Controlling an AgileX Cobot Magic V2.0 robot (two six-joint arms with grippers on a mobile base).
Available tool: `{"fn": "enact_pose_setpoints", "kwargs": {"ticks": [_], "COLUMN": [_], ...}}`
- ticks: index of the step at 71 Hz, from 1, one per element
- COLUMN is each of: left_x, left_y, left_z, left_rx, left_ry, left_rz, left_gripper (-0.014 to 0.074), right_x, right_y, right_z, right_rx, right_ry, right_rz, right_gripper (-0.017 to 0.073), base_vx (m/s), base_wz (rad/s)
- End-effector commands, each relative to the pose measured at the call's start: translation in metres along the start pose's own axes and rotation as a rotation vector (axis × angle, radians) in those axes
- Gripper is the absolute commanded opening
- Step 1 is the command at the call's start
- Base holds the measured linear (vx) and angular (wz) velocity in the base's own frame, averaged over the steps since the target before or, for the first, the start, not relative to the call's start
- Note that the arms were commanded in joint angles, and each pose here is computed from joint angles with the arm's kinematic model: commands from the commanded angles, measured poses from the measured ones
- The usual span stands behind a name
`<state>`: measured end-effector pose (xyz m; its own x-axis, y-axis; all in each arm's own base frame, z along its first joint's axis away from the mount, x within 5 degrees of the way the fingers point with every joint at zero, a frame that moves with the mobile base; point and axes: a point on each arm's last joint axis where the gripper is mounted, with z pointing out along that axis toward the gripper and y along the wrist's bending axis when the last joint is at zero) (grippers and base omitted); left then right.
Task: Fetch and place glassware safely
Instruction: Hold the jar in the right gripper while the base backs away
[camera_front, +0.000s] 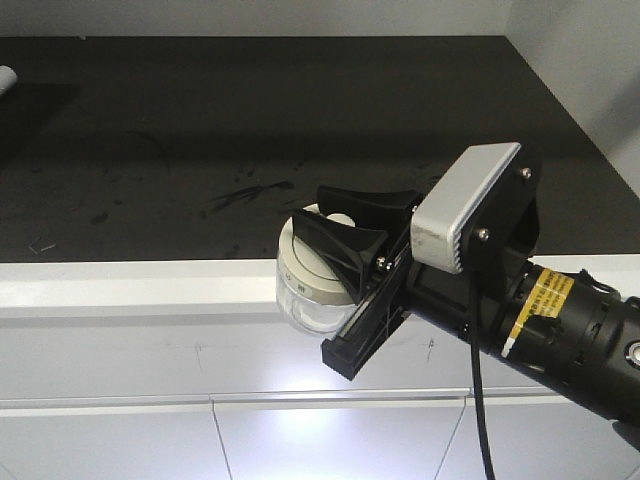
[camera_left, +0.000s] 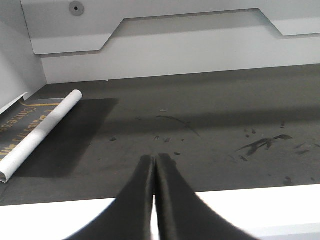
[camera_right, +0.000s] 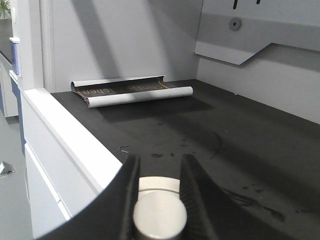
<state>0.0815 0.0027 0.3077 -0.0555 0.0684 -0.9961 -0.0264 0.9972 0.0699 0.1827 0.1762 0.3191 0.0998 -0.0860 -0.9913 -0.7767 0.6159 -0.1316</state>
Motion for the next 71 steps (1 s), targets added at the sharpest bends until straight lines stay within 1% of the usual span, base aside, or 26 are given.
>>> {"fn": "enact_pose_setpoints", "kwargs": {"ticks": [1, 41, 71], "left_x": [-0.0154, -0.0154, -0.0154], "left_y": [0.0, 0.0, 0.0], "left_z": [-0.001, -0.001, -0.001], "left_rx": [0.007, 0.007, 0.007], "left_ry": [-0.092, -0.092, -0.092], "left_rz": [-0.015, -0.015, -0.015], "left_gripper": [-0.0007, -0.0007, -0.0007], "right_x": [-0.0254, -0.0255, -0.0255], "right_y": [0.0002, 0.0002, 0.0002], "right_z": [-0.0045, -0.0045, -0.0045], "right_rx": [-0.014, -0.014, -0.014], "right_ry": [-0.146, -0.147, -0.146], "right_rz": [-0.001, -0.001, -0.001], "right_gripper": [-0.0003, -0.0003, -0.0003], "base_vx": [0.0, 0.0, -0.06], "base_wz": [0.0, 0.02, 0.23]}}
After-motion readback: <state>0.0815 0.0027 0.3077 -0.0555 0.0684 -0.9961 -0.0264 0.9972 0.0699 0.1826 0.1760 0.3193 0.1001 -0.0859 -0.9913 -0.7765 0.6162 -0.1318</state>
